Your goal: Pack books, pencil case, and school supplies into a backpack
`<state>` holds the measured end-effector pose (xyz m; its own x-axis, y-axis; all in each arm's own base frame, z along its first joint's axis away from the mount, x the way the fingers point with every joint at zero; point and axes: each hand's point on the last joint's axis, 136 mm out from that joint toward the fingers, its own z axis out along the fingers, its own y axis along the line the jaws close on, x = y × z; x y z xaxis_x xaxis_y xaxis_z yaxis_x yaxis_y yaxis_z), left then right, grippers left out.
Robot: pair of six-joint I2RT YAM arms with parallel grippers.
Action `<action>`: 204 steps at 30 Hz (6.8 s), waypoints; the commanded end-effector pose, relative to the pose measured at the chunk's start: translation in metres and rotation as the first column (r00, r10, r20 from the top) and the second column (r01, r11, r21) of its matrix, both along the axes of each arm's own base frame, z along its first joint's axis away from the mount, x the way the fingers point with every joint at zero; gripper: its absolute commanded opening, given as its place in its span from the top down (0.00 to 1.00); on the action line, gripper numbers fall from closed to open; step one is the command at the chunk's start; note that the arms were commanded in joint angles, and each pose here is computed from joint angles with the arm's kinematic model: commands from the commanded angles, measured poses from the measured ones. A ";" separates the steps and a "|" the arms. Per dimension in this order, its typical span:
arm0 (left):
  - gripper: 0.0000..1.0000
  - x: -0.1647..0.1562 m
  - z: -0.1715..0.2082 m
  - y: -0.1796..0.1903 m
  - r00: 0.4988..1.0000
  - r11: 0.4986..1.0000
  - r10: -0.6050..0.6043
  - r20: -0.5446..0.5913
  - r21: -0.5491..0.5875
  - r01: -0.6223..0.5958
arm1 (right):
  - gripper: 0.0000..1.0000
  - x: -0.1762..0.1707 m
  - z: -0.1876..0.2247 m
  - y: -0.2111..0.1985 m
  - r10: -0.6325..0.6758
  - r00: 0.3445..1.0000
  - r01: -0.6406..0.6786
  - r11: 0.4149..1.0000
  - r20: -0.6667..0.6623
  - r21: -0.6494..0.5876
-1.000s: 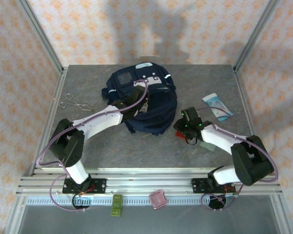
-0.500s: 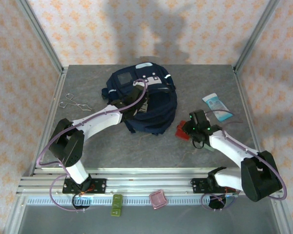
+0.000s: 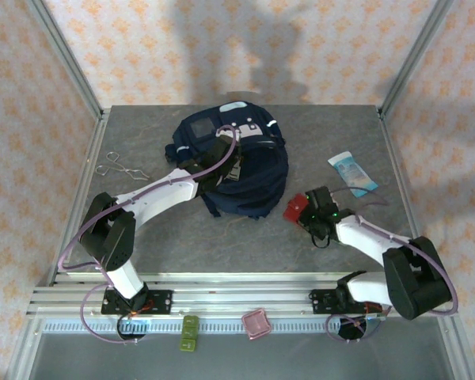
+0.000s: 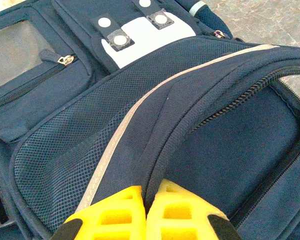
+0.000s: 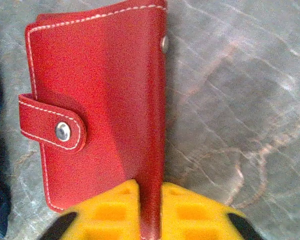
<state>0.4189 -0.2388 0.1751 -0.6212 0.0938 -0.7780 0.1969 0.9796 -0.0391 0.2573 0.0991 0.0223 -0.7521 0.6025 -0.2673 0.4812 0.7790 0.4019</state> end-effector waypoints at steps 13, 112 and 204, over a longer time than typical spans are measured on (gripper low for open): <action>1.00 0.011 0.091 -0.006 0.987 0.988 0.025 0.160 -0.155 0.000 | 1.00 0.026 0.130 0.007 -0.019 0.947 -0.014 0.995 0.320 0.101; 1.00 -0.004 0.065 -0.021 0.996 0.950 0.003 0.090 -0.312 0.025 | 0.33 -0.033 0.025 -0.073 -0.304 0.953 0.304 0.952 0.004 -0.025; 1.00 -0.007 0.076 -0.044 0.997 0.905 -0.026 0.075 -0.423 0.055 | 0.65 0.124 0.142 0.107 0.096 0.933 -0.191 0.949 0.348 0.251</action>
